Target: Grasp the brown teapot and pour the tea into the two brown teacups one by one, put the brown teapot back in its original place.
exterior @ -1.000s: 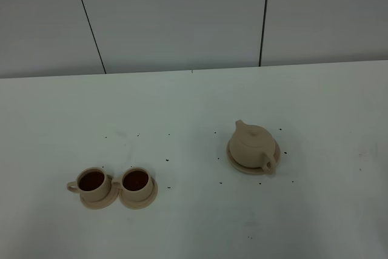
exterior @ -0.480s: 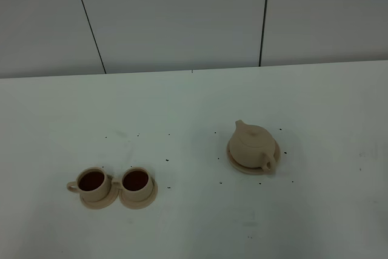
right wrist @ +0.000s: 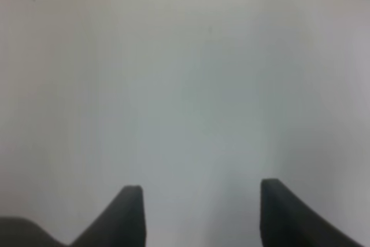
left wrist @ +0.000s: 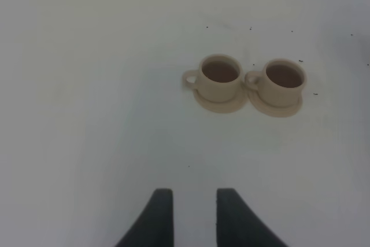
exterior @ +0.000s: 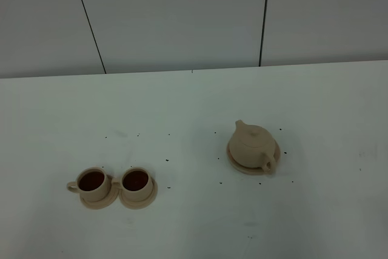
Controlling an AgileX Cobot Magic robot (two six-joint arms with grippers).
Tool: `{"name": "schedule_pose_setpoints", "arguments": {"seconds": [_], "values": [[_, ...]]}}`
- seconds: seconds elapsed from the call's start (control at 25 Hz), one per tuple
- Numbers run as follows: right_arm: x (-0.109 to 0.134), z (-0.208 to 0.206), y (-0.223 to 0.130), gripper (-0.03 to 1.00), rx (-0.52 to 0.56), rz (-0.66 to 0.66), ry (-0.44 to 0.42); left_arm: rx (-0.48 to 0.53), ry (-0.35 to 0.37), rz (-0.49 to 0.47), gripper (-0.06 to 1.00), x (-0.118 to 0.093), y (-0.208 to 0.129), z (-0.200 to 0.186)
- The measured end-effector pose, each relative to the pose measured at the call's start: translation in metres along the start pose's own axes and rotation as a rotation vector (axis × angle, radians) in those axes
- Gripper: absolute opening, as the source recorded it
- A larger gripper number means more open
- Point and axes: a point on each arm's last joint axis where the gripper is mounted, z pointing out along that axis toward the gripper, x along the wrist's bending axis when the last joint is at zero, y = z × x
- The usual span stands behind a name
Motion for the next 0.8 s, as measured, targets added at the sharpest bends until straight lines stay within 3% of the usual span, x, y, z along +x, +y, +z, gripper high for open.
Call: {"name": "schedule_pose_setpoints", "arguments": {"seconds": [0.44,0.8], "values": [[0.005,-0.029,-0.022,0.43,-0.245,-0.028,-0.017,0.000,0.000,0.000,0.25,0.000,0.000,0.000],[0.005,-0.030,-0.023,0.43,-0.251,-0.029,-0.018,0.000,0.000,0.000,0.25,0.000,0.000,0.000]]}}
